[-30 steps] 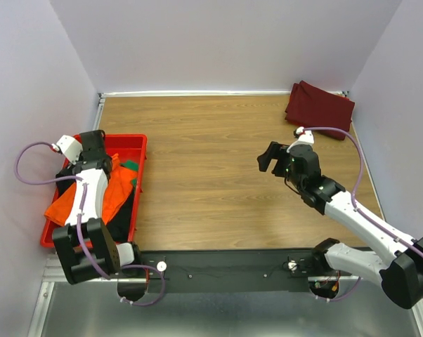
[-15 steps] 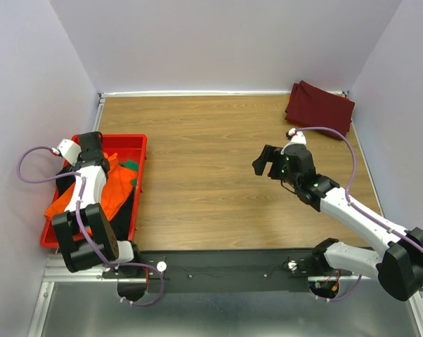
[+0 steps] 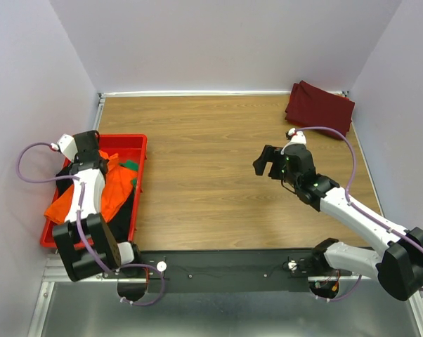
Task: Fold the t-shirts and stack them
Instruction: Grab the tshirt from the pile, then move the tshirt to the center of the board
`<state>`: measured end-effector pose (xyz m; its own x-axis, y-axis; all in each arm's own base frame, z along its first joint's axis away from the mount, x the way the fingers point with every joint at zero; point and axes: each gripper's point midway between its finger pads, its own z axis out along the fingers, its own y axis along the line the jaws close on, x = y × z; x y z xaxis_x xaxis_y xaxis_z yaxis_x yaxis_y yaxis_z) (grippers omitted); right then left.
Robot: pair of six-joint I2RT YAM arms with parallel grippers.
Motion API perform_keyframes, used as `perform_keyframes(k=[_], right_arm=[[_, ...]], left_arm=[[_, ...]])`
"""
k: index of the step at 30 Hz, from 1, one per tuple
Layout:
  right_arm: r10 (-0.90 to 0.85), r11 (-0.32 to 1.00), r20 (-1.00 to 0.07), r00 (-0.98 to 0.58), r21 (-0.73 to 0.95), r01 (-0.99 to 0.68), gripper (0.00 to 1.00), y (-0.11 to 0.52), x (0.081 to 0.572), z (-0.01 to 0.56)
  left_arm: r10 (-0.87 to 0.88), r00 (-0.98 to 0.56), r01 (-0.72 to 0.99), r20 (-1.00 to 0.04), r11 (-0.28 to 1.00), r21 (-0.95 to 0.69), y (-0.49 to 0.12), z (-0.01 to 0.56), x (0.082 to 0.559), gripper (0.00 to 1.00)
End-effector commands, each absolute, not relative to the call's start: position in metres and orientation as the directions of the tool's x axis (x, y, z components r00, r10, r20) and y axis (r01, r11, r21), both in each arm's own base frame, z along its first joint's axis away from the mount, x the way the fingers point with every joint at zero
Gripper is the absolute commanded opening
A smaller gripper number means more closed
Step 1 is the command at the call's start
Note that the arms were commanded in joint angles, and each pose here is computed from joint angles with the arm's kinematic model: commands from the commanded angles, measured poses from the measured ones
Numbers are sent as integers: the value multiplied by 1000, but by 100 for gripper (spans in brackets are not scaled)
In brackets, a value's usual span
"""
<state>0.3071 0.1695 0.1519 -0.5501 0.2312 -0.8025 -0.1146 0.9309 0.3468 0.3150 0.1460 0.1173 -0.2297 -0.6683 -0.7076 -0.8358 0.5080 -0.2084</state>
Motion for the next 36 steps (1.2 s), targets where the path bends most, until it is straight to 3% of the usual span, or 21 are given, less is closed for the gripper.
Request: perform_keyframes(k=[1, 8, 12, 20, 30, 36], right_arm=[[222, 936, -821, -526, 330, -121, 100, 169, 311, 163], [240, 903, -816, -526, 387, -188, 100, 183, 306, 181], [251, 884, -827, -504, 407, -228, 100, 189, 306, 201], [269, 877, -861, -432, 405, -259, 100, 186, 308, 242], [326, 860, -863, -386, 441, -259, 100, 178, 298, 262], [383, 846, -853, -353, 478, -237, 100, 167, 286, 271]], left_arm=[[-611, -164, -745, -774, 592, -309, 141, 181, 325, 0], [-507, -88, -495, -858, 769, -404, 106, 282, 326, 0], [-459, -55, -246, -887, 867, -433, 53, 338, 327, 0], [-476, 3, 154, -879, 869, -470, -61, 433, 310, 0], [-490, -127, 401, -863, 770, -496, -194, 457, 310, 0], [-444, -272, 444, -854, 729, -521, -287, 423, 342, 0]])
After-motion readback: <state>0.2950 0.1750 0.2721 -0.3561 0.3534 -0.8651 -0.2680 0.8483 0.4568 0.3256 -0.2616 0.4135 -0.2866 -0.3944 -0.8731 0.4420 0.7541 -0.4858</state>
